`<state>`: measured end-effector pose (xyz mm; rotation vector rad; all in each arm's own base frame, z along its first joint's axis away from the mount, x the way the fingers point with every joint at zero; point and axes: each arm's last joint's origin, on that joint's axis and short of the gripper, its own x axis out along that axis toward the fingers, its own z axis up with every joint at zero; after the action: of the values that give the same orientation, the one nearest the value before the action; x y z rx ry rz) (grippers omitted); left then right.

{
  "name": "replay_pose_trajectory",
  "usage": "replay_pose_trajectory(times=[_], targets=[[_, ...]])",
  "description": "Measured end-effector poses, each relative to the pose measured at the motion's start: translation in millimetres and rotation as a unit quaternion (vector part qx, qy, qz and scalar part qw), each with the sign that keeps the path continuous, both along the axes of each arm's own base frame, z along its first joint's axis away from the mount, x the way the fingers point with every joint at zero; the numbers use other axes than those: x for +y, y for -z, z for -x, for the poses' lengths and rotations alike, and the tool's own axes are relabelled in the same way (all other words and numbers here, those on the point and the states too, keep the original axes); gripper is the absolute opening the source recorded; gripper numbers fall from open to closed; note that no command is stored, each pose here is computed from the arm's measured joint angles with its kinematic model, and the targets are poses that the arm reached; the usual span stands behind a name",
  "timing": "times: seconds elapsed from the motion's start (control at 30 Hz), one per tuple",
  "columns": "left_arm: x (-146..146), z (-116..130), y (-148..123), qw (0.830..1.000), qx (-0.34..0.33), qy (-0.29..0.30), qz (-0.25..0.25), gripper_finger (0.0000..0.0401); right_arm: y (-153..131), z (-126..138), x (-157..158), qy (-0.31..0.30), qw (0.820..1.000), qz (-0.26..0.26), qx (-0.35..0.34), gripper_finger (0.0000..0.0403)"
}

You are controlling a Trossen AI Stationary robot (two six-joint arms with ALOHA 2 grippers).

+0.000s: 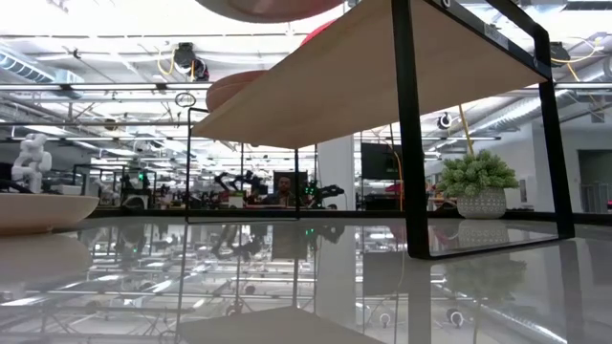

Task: Place and stack plates onto a shelf
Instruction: Stack the large gray plate on top of the large pink plate on the shelf

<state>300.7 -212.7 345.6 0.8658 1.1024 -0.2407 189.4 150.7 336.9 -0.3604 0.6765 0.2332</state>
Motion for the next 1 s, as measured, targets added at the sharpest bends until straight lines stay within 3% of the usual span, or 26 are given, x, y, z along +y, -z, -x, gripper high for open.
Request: replay_pose_trajectory(times=[0.5,0.73,1.0], targets=[[93,-1,-52,0.999,-0.037,-0.032,-0.008,0.0005,0,1,-1,0.001,1.000,0.003,0.002,0.0148],[138,-12,-54,0.998,-0.014,-0.060,0.020,0.0005,1,1,-1,0.000,1.000,0.005,0.004,0.0148],[167,-19,-47,0.993,0.008,-0.097,0.063,0.0005,1,1,-1,0.000,1.000,0.006,0.007,0.0148]])
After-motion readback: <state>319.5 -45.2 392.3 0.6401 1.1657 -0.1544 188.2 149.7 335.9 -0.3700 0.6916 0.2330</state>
